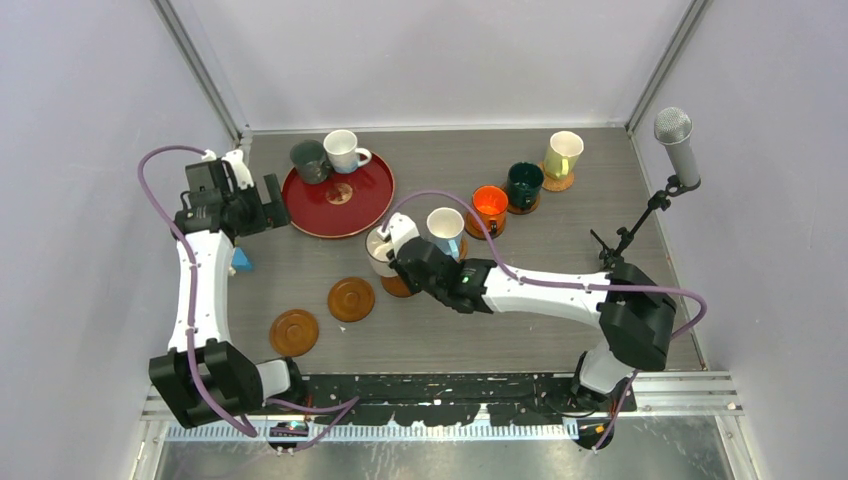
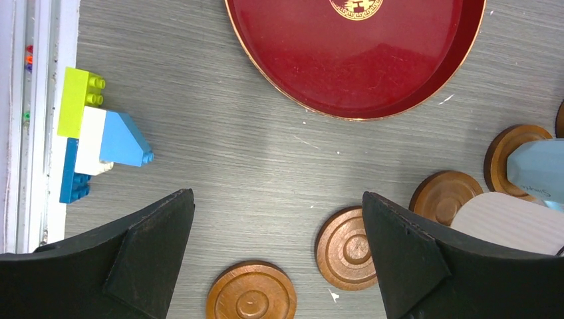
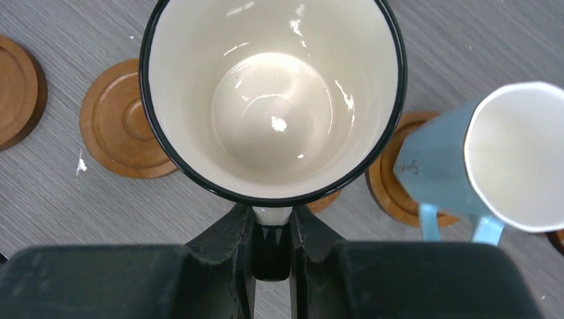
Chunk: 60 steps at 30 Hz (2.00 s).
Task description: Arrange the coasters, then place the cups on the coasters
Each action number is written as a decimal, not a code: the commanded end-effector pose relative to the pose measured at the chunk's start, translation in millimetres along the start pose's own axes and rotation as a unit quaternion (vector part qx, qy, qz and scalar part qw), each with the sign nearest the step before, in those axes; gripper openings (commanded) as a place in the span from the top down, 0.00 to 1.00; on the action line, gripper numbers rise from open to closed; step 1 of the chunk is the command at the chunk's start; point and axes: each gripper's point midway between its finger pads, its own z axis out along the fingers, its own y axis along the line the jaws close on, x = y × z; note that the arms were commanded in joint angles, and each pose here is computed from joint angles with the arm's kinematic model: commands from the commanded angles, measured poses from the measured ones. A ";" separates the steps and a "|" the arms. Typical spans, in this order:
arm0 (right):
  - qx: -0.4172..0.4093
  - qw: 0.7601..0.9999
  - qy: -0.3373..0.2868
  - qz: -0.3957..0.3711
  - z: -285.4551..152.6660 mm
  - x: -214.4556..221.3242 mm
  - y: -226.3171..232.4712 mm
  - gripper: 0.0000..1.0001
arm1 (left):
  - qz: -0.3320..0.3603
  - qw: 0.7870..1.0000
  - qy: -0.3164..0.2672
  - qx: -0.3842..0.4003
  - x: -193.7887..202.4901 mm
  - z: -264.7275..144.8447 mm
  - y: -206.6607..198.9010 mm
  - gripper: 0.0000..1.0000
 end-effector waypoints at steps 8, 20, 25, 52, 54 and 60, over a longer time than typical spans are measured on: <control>0.079 0.986 -0.062 0.131 -14.5 -30.2 -17.4 1.00 | 0.001 0.999 -0.042 0.009 -9.8 -7.8 -3.8 0.00; 0.105 0.981 -0.025 0.160 7.5 -16.8 -5.6 1.00 | 0.000 0.999 -0.043 0.003 1.1 -9.0 -1.5 0.00; 0.116 0.979 -0.012 0.168 13.0 -9.1 -3.1 1.00 | 0.007 0.999 -0.043 -0.001 3.4 -10.2 0.5 0.00; 0.112 0.977 0.041 0.175 20.3 33.1 16.6 0.63 | 0.020 1.000 -0.020 -0.008 27.3 -11.4 4.8 0.00; 0.106 0.978 0.044 0.174 18.8 34.7 20.4 0.61 | 0.021 1.000 -0.020 -0.008 28.2 -11.3 4.9 0.00; 0.090 0.981 0.043 0.168 12.7 32.8 28.6 0.61 | 0.025 0.999 -0.021 -0.006 30.3 -12.5 4.1 0.00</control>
